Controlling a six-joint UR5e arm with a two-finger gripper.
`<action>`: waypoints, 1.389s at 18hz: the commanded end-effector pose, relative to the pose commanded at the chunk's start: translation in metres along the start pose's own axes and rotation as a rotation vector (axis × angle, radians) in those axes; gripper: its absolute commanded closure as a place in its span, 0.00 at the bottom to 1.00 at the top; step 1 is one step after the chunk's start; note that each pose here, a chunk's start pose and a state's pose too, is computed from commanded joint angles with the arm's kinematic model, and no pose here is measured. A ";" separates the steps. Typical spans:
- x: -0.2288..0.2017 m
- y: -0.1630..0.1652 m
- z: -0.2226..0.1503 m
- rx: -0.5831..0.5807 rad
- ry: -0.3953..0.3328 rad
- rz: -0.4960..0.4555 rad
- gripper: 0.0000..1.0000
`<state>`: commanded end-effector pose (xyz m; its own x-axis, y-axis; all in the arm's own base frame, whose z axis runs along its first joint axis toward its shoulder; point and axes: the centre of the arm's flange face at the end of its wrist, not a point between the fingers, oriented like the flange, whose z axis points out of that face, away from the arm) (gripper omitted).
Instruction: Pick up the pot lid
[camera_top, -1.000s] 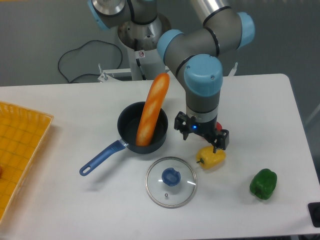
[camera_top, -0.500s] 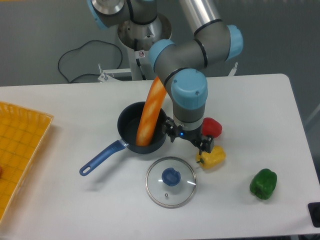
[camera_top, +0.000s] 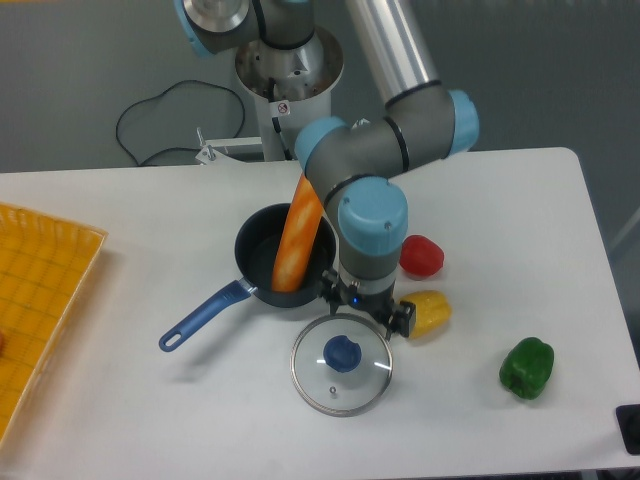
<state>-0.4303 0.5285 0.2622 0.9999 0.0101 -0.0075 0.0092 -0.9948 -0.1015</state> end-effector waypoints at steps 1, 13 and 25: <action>0.000 0.000 0.003 -0.002 0.004 0.000 0.00; 0.028 -0.015 0.025 -0.033 0.031 0.015 0.00; 0.029 -0.017 0.042 -0.035 0.031 0.021 0.00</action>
<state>-0.4014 0.5496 0.2220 0.9997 -0.0139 0.0217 -0.0124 -0.9977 -0.0666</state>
